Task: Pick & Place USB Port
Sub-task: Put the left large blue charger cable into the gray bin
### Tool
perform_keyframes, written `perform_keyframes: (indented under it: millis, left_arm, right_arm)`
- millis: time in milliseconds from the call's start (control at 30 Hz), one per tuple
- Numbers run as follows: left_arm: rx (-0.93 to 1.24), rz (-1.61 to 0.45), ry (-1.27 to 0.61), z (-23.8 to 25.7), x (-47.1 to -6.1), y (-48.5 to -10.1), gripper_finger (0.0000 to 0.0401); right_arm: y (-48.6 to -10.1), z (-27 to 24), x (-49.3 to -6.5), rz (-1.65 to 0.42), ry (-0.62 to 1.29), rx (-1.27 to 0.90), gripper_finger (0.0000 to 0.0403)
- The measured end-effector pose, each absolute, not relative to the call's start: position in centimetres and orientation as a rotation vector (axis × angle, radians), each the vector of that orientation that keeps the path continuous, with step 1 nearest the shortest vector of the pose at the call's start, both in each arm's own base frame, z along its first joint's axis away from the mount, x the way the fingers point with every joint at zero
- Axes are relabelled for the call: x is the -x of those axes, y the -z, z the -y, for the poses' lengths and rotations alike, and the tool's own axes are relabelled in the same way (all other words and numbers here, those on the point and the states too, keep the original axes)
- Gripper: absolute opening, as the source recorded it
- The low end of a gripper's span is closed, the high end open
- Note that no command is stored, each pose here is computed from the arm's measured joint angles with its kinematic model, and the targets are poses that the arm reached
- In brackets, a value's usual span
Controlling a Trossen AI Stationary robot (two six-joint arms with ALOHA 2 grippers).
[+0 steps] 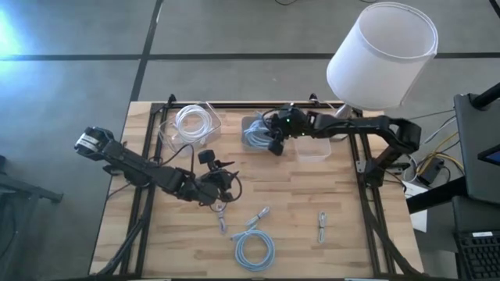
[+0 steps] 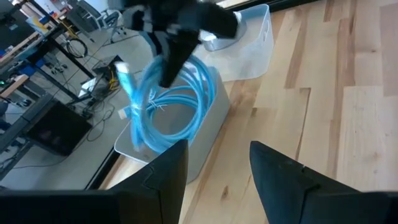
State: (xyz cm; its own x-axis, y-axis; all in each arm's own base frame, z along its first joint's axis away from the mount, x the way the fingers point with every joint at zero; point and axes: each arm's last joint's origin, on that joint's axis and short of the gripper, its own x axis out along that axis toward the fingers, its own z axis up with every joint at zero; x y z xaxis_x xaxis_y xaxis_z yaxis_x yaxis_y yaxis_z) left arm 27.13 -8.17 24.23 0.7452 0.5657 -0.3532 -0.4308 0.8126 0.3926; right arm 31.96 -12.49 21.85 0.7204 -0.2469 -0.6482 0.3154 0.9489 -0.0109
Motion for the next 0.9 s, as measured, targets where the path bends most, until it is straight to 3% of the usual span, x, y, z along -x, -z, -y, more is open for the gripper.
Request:
perform_keyframes:
  millis: [333, 900]
  left_arm:
    - [-0.282, -0.472, -0.567, 7.9, -27.3, -24.3, 0.0177]
    - [-0.277, -0.476, -0.585, 7.4, -27.4, -24.3, 0.0177]
  right_arm:
    - [-20.8, 13.5, -32.9, -0.734, 0.314, -0.082, 0.0034]
    - [-21.0, 16.5, -31.5, -0.739, 0.400, -0.083, 0.0130]
